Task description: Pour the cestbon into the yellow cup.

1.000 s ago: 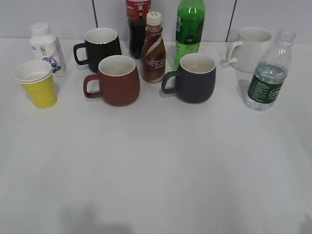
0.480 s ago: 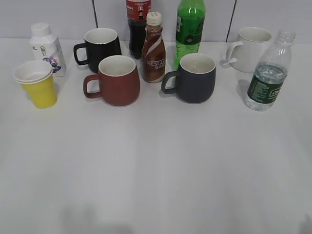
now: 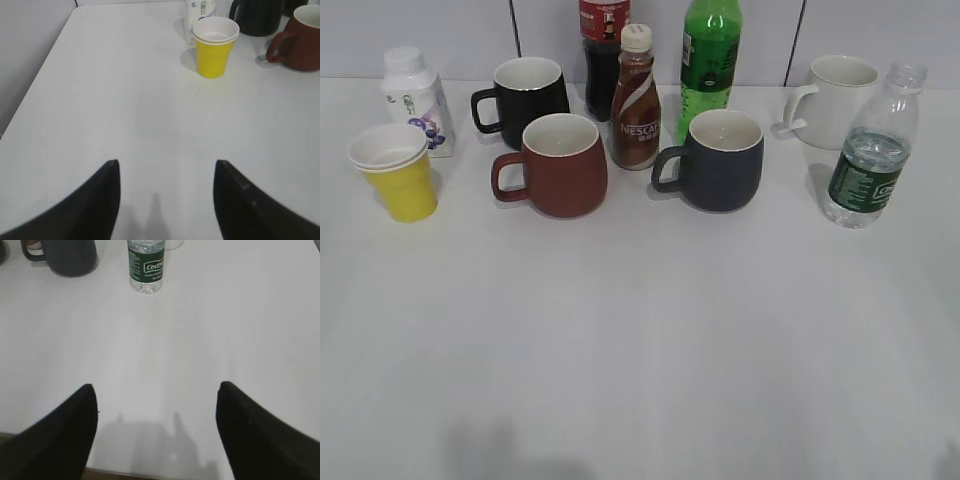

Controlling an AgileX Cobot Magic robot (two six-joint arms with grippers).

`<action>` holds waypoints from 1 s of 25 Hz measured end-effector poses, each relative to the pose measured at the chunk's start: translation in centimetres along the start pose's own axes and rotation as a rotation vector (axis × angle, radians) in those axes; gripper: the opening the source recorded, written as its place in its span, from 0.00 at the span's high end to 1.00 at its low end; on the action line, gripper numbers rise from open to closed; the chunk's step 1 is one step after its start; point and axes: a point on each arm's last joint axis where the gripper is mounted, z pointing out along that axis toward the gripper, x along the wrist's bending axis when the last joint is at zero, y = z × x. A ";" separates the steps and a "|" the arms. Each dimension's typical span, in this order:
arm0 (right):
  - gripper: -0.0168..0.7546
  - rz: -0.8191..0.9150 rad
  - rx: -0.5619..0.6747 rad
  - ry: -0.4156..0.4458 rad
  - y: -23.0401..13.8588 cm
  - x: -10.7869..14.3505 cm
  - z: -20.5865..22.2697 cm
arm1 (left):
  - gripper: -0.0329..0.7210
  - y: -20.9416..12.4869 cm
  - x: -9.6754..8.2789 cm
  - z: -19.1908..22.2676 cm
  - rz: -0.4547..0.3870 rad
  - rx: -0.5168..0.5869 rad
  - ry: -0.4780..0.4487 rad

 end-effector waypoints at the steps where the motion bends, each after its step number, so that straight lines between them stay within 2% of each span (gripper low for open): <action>1: 0.26 0.000 0.000 0.000 0.0 0.0 0.0 | 0.36 0.0 0.0 0.0 0.000 0.000 0.000; 14: 0.26 0.005 0.010 0.004 0.4 0.0 0.3 | 0.36 0.0 -0.2 0.0 -0.010 0.000 -0.021; 20: 0.30 0.026 -0.200 -0.006 3.2 -0.3 0.4 | 0.36 0.8 -0.3 0.7 0.012 0.030 -0.097; 22: 0.33 0.029 -0.208 -0.011 3.9 -0.4 1.0 | 0.36 1.8 -0.4 1.1 0.015 0.010 -0.099; 25: 0.35 0.038 -0.194 -0.016 4.7 -0.7 2.3 | 0.36 3.9 -0.5 1.9 0.011 -0.124 -0.104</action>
